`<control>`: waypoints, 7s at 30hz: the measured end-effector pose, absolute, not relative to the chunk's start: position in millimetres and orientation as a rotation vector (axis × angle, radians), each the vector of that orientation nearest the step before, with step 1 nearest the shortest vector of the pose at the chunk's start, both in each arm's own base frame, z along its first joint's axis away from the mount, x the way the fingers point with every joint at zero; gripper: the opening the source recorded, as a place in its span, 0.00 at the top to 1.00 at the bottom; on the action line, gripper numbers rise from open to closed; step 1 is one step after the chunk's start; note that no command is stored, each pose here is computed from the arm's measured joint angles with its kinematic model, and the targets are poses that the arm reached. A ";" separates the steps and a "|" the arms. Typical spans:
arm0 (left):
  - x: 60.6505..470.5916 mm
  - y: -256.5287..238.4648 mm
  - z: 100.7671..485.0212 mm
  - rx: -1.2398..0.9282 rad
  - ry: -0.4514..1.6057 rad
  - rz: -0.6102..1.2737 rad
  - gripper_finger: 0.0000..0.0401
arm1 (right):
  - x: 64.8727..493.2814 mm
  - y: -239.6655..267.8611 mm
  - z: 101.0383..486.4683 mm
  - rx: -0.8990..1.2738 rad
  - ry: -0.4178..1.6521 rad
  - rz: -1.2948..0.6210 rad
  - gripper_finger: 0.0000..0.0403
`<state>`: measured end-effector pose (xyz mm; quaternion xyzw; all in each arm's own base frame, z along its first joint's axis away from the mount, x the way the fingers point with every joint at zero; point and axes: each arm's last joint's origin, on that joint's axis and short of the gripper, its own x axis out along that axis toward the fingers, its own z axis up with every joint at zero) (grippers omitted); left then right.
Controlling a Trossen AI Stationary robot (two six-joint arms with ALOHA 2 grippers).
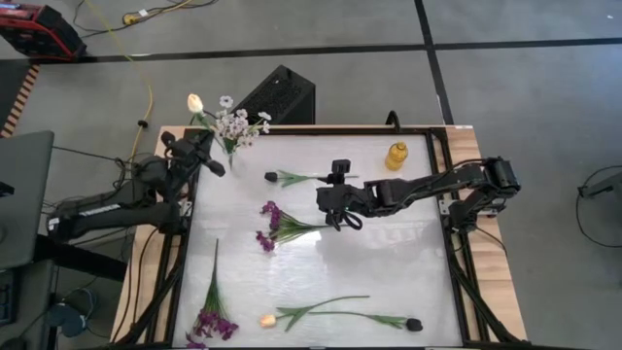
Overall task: Sort flowers into vase by color
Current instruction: Put the top white flower into the transparent vase, then put the white tulip into the transparent vase
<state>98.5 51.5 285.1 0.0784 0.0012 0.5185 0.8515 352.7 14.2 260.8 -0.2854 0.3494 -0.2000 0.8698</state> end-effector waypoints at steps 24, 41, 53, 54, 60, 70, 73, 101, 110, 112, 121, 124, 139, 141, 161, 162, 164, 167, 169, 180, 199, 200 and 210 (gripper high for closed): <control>98.5 59.3 221.4 0.059 0.002 1.112 1.00 | 352.6 13.8 260.5 -0.597 0.733 -0.418 0.57; 97.4 59.7 212.7 -0.028 0.036 1.149 0.93 | 352.9 16.9 260.8 -0.598 0.725 -0.412 0.57; 95.0 57.1 218.6 -0.072 0.164 1.083 0.66 | 351.0 16.8 258.5 -0.610 0.756 -0.404 0.57; 94.2 56.4 221.8 -0.089 0.176 1.067 0.64 | 350.8 16.8 258.2 -0.611 0.759 -0.403 0.57; 88.1 50.4 244.3 -0.206 0.223 0.945 0.55 | 351.8 20.1 256.9 -0.533 0.745 -0.284 0.57; 89.8 37.1 253.5 -0.517 0.446 0.547 0.49 | 348.3 50.1 267.2 -0.307 0.784 0.128 0.57; 92.8 34.3 247.9 -0.588 0.530 0.443 0.49 | 344.4 66.7 266.1 -0.340 0.791 0.192 0.57; 121.3 -35.5 249.7 -0.485 0.646 -0.181 0.49 | 352.7 172.8 191.2 -0.161 0.894 0.460 0.57; 137.5 -59.6 235.2 -0.367 0.743 -0.197 0.49 | 355.2 189.9 160.7 -0.152 0.941 0.473 0.57; 142.3 -65.9 231.6 -0.347 0.755 -0.200 0.49 | 355.3 192.9 153.8 -0.141 0.956 0.467 0.57; 156.9 -93.2 215.3 -0.278 0.820 -0.273 0.49 | 359.7 202.2 124.4 -0.124 0.985 0.417 0.57; 159.5 -99.4 208.9 -0.252 0.843 -0.260 0.49 | 356.8 205.7 117.4 -0.180 0.996 0.366 0.62; 166.8 -119.4 205.3 -0.217 0.761 -0.283 0.49 | 346.7 192.7 151.2 -0.336 0.951 0.229 0.96; 168.6 -120.2 207.9 -0.218 0.724 -0.279 0.49 | 350.7 181.2 168.8 -0.332 0.896 0.132 0.96; 170.0 -118.0 210.6 -0.113 0.608 -0.106 0.49 | 313.1 74.1 218.0 -0.145 0.412 0.414 0.96; 170.9 -116.5 210.9 -0.099 0.594 -0.080 0.49 | 309.1 68.2 219.2 -0.135 0.344 0.421 0.96; 174.0 -113.3 213.0 -0.074 0.550 -0.025 0.49 | 303.7 57.6 226.8 -0.128 0.167 0.427 0.96; 181.7 -110.8 222.8 -0.042 0.428 0.021 0.49 | 301.6 44.8 236.3 -0.120 -0.071 0.385 0.96; 187.6 -109.3 231.7 -0.021 0.339 0.024 0.49 | 306.1 38.9 238.7 -0.108 -0.169 0.360 0.96; 215.4 -86.5 269.7 0.068 -0.054 0.056 0.49 | 362.3 27.6 221.3 -0.050 -0.340 0.314 0.96; 226.1 -71.5 274.7 0.024 -0.141 -0.007 0.49 | 379.5 21.4 224.3 -0.048 -0.349 0.298 0.96; 226.1 -71.2 274.7 0.026 -0.141 -0.001 0.49 | 379.5 21.3 224.3 -0.047 -0.349 0.298 0.96; 226.2 -71.4 274.5 0.037 -0.140 -0.010 0.72 | 379.5 21.6 224.1 -0.047 -0.347 0.298 0.96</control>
